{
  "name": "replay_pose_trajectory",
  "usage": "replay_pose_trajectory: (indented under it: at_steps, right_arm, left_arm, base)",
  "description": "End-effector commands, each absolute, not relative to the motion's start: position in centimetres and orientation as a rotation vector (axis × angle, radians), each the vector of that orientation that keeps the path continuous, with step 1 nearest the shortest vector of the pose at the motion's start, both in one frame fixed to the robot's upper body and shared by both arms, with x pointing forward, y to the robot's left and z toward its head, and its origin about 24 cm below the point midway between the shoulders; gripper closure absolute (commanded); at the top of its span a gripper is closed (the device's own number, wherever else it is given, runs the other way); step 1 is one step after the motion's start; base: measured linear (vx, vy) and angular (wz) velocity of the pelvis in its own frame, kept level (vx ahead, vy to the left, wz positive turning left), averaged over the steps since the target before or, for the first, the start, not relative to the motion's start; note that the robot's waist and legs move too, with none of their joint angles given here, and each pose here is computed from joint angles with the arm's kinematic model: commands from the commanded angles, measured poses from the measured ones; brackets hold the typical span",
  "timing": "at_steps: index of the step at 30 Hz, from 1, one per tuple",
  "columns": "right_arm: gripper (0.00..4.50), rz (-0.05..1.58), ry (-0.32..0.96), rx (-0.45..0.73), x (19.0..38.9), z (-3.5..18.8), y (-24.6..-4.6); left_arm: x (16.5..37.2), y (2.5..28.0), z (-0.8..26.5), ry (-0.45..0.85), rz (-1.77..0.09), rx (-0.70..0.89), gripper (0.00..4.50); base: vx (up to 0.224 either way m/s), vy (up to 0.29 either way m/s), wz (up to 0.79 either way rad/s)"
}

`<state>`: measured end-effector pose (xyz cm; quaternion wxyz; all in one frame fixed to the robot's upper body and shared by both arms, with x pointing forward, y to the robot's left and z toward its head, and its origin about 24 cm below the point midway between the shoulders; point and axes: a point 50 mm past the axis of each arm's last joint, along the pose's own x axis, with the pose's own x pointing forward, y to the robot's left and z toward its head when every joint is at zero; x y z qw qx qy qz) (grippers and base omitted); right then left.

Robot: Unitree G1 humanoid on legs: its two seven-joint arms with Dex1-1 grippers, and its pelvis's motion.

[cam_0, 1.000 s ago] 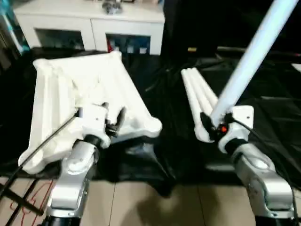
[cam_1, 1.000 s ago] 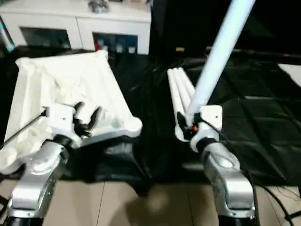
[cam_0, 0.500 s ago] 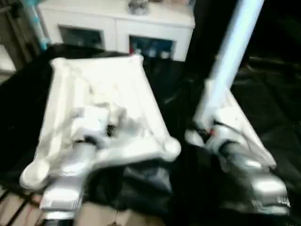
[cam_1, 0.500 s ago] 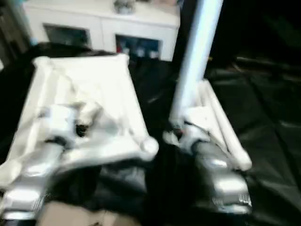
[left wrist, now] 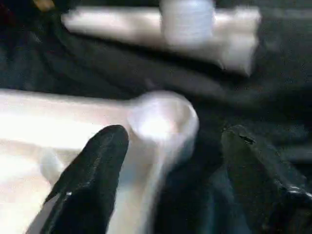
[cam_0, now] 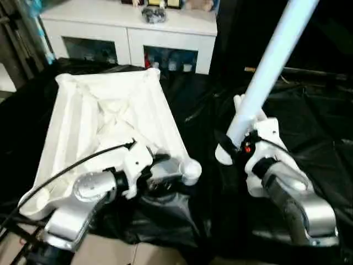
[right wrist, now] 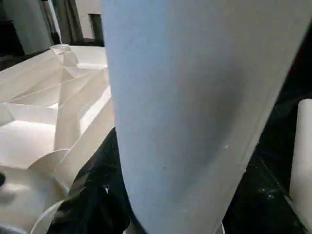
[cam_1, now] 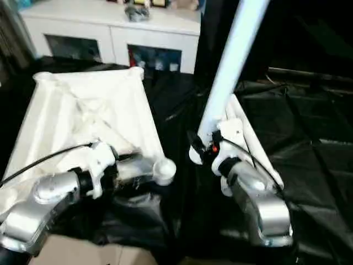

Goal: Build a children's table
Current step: Move to table, then insert table leg to table base

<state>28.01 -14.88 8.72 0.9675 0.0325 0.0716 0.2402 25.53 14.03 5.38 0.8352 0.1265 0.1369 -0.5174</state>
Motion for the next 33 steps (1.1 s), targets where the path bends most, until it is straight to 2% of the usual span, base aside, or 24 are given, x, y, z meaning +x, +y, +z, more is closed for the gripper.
replay_pose_trajectory:
  at_steps: [1,6,10,11,14,16,20,21,23,25,26,30,33]
  right_arm:
    - [2.57,0.496,0.113,0.06,28.3,9.3,-15.2]
    - [2.57,0.535,0.114,0.047,28.4,9.4,-15.2]
    - [2.57,0.546,0.118,0.049,28.4,9.3,-15.1]
    - [2.57,0.552,0.123,0.052,28.4,9.3,-15.1]
    - [2.57,0.57,0.132,0.066,28.2,9.1,-15.0]
    - [2.57,0.578,0.139,0.073,28.1,9.0,-15.0]
    - [2.57,0.588,0.159,0.085,27.9,8.8,-14.9]
    - [2.57,0.589,0.162,0.092,27.8,8.7,-14.9]
    - [2.57,0.59,0.161,0.091,27.8,8.7,-14.9]
    - [2.57,0.594,0.161,0.089,27.8,8.7,-14.8]
    - [2.57,0.594,0.161,0.089,27.8,8.7,-14.8]
    - [2.57,0.593,0.163,0.083,27.9,8.7,-14.9]
    - [2.57,0.596,0.158,0.073,27.9,8.8,-14.9]
  left_arm:
    - [26.0,14.2,5.1,0.327,-1.13,0.324,0.74]
    - [28.0,15.6,5.2,0.368,-1.123,0.395,0.31]
    - [28.9,16.1,5.6,0.382,-1.126,0.395,0.31]
    - [29.3,16.3,5.7,0.387,-1.128,0.391,0.56]
    - [29.5,16.4,5.8,0.413,-1.167,0.358,0.7]
    - [29.3,16.4,5.7,0.446,-1.192,0.322,1.01]
    - [29.1,16.6,5.6,0.506,-1.221,0.269,1.17]
    - [29.0,16.6,5.6,0.52,-1.225,0.256,1.33]
    - [28.9,16.7,5.5,0.53,-1.231,0.255,1.55]
    - [28.6,16.8,5.4,0.562,-1.253,0.247,1.56]
    - [28.6,16.8,5.4,0.562,-1.254,0.246,1.9]
    - [28.4,17.0,5.2,0.588,-1.246,0.267,1.95]
    - [28.4,17.1,5.0,0.609,-1.232,0.262,2.4]
  base:
    - [-0.05,-0.003,0.01]
    - [-0.01,-0.001,0.0]
    - [0.0,0.0,0.0]
    - [0.0,0.0,0.0]
    - [0.035,-0.004,0.03]
    - [0.065,-0.013,0.06]
    - [0.03,-0.008,0.02]
    - [0.0,0.0,0.0]
    - [0.0,0.0,0.0]
    - [0.0,0.0,0.0]
    - [0.0,0.0,0.0]
    - [0.0,0.0,0.0]
    - [0.0,0.0,0.0]
